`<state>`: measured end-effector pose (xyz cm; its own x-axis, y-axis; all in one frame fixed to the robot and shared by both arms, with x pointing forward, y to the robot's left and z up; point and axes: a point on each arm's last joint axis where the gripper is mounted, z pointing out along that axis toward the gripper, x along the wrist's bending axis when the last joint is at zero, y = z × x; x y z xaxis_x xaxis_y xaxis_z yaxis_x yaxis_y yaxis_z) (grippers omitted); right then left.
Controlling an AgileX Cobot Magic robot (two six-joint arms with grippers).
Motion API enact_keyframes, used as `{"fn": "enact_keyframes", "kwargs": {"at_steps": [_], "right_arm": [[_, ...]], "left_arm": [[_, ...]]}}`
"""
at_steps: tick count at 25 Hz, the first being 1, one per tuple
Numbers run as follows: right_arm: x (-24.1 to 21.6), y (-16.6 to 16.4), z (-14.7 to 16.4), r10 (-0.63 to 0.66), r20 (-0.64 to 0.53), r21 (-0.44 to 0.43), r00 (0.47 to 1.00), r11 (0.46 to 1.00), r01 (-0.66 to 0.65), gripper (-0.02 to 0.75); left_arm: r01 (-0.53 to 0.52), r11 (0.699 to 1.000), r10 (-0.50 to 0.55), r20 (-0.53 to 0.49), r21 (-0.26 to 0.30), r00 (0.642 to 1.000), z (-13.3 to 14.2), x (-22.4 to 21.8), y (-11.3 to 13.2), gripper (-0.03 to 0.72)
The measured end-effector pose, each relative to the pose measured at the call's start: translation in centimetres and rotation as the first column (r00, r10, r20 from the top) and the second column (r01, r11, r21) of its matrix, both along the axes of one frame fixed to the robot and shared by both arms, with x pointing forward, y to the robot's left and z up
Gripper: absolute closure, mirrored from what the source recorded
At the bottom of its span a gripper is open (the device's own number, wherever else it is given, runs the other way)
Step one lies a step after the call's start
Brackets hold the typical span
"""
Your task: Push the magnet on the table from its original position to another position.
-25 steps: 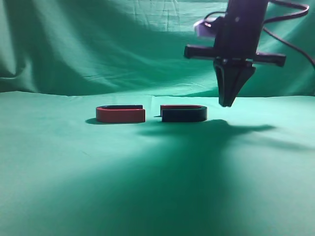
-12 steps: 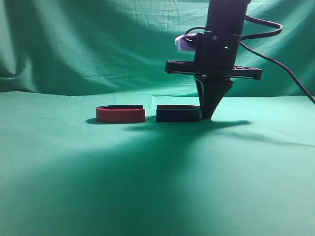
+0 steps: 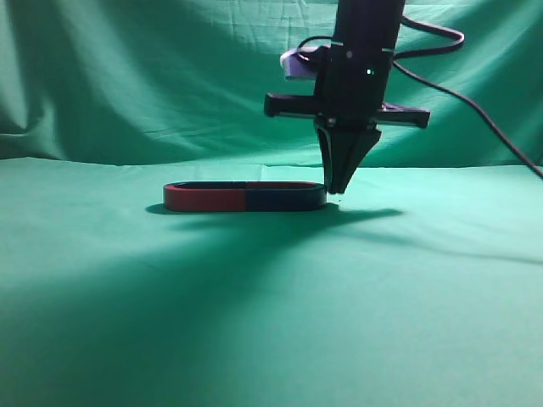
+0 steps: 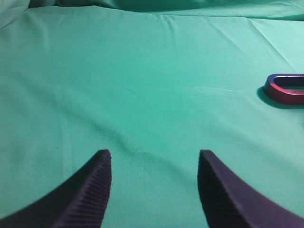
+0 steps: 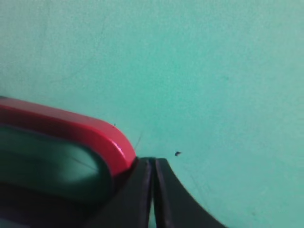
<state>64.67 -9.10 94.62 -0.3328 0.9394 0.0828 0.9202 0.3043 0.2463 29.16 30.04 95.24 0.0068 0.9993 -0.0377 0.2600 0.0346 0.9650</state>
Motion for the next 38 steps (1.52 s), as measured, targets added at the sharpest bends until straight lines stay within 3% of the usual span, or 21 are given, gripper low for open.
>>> {"fn": "enact_keyframes", "kwargs": {"at_steps": [8, 17, 20, 22, 26, 38], "right_arm": [[0.3, -0.4, 6.5, -0.012, -0.009, -0.056, 1.000, 0.998, 0.011, 0.738], [-5.7, -3.7, 20.1, -0.054, 0.243, 0.043, 0.968, 0.998, 0.045, 0.738], [-9.0, -5.4, 23.1, -0.066, 0.295, 0.070, 0.953, 0.996, 0.047, 0.738], [-11.4, -6.6, 24.1, -0.072, 0.308, 0.080, 0.949, 0.996, 0.050, 0.738], [-15.9, -8.9, 23.3, -0.092, 0.287, 0.082, 0.954, 0.994, 0.071, 0.738], [-26.9, -14.3, 20.5, -0.122, 0.459, 0.190, 0.880, 0.981, 0.037, 0.738]], "left_arm": [[0.000, 1.000, 0.000, 0.000, 0.000, 1.000, 0.0, 0.0, 0.0, 0.316], [0.000, 1.000, 0.000, 0.000, 0.000, 1.000, 0.0, 0.0, 0.0, 0.316], [0.000, 1.000, 0.000, 0.000, 0.000, 1.000, 0.0, 0.0, 0.0, 0.316], [0.000, 1.000, 0.000, 0.000, 0.000, 1.000, 0.0, 0.0, 0.0, 0.316], [0.000, 1.000, 0.000, 0.000, 0.000, 1.000, 0.0, 0.0, 0.0, 0.316], [0.000, 1.000, 0.000, 0.000, 0.000, 1.000, 0.0, 0.0, 0.0, 0.316]]}}
